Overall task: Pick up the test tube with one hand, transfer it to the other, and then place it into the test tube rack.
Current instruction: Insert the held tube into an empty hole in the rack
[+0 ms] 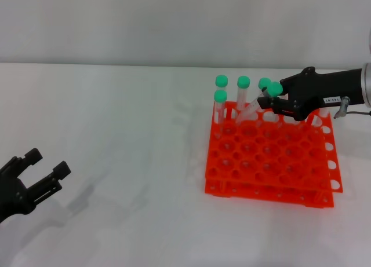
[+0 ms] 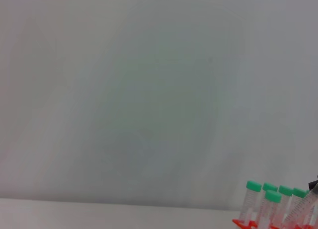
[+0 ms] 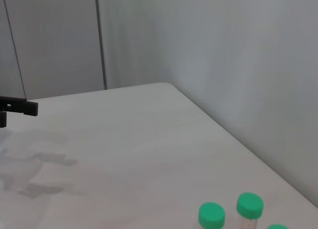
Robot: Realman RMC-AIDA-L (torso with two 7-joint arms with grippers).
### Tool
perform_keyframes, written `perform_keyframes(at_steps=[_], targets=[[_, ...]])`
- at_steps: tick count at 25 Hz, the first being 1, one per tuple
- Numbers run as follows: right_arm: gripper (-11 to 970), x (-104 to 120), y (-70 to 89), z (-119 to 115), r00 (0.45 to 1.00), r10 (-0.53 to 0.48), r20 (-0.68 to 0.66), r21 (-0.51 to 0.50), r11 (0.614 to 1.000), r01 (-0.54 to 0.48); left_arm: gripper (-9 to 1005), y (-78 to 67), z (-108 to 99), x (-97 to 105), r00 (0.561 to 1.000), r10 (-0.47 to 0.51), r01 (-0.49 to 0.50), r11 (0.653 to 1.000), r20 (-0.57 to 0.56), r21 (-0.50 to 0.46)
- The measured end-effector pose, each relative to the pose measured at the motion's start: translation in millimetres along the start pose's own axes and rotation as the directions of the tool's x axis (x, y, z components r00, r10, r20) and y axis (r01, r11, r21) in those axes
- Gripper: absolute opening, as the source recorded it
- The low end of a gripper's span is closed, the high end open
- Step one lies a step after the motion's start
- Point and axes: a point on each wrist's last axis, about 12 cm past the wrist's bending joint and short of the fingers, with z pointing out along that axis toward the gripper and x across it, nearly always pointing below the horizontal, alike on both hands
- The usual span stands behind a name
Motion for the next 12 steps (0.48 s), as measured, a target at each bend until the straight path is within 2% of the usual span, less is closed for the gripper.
perform_keyframes(at_steps=[12], targets=[[201,-2.9,-0.6,5.0,0.999,-0.020,-0.034,-0.001,1.000,0.020,884,-0.1,2.7,-1.7,1.000,0.003,-0.003,1.000,0.004,0.010]])
